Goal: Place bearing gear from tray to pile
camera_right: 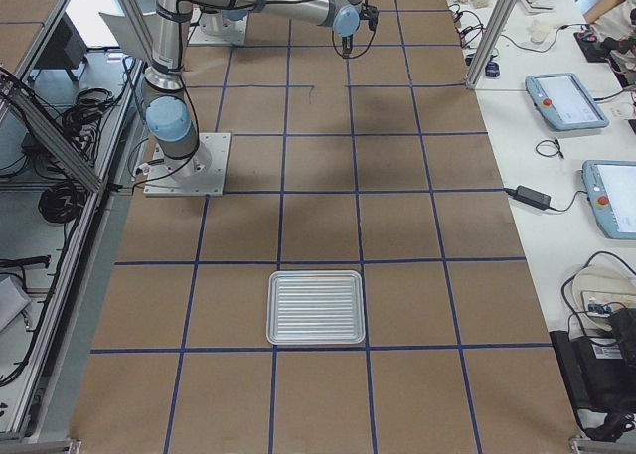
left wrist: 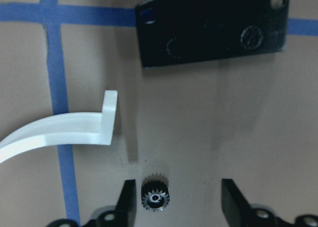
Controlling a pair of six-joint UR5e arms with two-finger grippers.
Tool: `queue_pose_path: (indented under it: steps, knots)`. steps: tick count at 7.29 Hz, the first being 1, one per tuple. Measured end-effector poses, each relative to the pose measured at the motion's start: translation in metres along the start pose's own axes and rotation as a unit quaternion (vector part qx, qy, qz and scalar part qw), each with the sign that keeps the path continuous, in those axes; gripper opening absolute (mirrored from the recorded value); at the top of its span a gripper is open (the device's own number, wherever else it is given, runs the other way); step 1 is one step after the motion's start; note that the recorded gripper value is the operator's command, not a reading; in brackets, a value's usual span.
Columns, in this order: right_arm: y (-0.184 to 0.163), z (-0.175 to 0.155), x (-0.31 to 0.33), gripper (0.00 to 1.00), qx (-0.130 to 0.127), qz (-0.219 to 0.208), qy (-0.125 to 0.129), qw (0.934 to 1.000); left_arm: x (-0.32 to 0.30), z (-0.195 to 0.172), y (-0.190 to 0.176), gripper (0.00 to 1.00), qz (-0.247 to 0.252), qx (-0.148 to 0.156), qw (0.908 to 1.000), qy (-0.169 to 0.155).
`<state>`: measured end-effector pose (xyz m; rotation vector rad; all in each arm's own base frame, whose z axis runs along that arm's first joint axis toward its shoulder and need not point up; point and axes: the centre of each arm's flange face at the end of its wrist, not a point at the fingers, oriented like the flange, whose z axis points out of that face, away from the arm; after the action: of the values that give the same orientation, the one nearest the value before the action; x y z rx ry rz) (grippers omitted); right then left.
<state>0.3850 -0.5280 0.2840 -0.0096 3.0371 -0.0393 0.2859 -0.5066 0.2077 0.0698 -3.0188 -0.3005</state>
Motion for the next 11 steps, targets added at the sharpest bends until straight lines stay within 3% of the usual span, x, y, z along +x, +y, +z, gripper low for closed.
queue_pose_path:
  steps: [1, 2, 4, 6, 8, 10, 11]
  knots:
    - [0.001, 0.001, 0.000, 0.71, 0.002, 0.001, -0.001, 1.0000, 0.031, -0.025, -0.019, 1.00, 0.014, 0.015, 0.9996, -0.018]
    - [0.001, 0.002, 0.000, 0.81, 0.002, 0.003, -0.001, 1.0000, 0.074, -0.048, -0.040, 1.00, 0.040, 0.031, 0.9980, -0.037]
    - [-0.001, -0.003, 0.000, 0.87, 0.006, 0.004, -0.002, 1.0000, 0.152, -0.072, -0.063, 1.00, 0.060, 0.054, 0.9952, -0.054]
    - [-0.012, -0.032, 0.010, 0.87, 0.024, 0.009, -0.010, 0.9996, 0.223, -0.080, -0.070, 1.00, 0.061, 0.068, 0.9942, -0.057]
    - [-0.025, -0.099, 0.057, 0.86, 0.013, 0.018, -0.004, 0.9997, 0.320, -0.081, -0.068, 1.00, 0.056, 0.085, 0.9937, -0.046]
    - [-0.022, -0.180, 0.151, 0.87, -0.016, 0.021, 0.011, 0.9996, 0.413, -0.068, -0.057, 1.00, 0.067, 0.095, 0.9923, -0.044]
    - [-0.014, -0.212, 0.196, 0.87, -0.015, 0.031, 0.021, 0.9992, 0.456, -0.056, -0.049, 1.00, 0.073, 0.102, 0.9911, -0.044]
